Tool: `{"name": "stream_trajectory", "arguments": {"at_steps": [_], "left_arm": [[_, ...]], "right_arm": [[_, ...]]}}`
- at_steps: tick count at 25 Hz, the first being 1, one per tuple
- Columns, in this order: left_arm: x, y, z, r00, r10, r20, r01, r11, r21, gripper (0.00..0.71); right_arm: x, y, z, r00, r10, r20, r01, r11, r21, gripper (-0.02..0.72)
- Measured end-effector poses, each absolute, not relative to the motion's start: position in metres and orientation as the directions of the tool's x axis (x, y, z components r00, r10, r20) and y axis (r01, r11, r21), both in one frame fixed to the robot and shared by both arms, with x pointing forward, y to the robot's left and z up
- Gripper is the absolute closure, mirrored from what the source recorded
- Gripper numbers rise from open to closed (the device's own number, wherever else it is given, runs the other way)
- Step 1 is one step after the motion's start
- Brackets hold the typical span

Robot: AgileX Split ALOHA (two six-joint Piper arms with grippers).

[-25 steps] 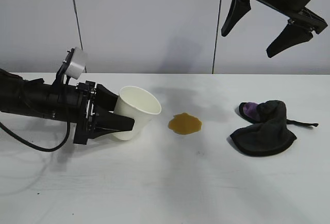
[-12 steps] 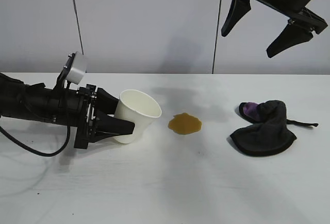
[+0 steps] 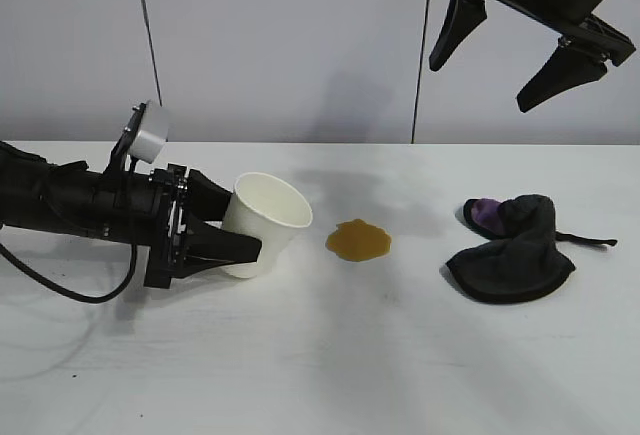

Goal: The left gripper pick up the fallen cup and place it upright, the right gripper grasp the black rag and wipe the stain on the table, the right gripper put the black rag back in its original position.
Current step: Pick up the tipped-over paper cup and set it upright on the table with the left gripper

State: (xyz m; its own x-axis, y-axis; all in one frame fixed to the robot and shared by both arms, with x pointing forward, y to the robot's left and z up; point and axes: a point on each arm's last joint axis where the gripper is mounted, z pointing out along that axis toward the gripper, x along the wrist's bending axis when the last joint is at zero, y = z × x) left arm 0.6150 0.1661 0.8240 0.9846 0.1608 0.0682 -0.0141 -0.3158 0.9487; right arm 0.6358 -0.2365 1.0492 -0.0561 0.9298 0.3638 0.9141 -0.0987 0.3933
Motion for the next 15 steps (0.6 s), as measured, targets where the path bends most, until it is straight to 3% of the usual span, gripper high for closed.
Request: {"name": "stream_trajectory", "arguments": {"at_steps": [4,15], "left_arm": [[0.615,0.1661,0.824,0.985,0.164,0.06,-0.005,-0.314,0.949,0.082],[0.6181,0.175,0.824,0.976,0.215,-0.029,0.093,-0.296,0.951,0.03]], "right_arm": [[0.6358,-0.2365,1.0492,-0.056,0.93,0.364,0.914,-0.099,0.393,0.043],[0.6357,-0.2365,1.0491,-0.056,0.93,0.363,0.915,-0.097,0.392,0.043]]}}
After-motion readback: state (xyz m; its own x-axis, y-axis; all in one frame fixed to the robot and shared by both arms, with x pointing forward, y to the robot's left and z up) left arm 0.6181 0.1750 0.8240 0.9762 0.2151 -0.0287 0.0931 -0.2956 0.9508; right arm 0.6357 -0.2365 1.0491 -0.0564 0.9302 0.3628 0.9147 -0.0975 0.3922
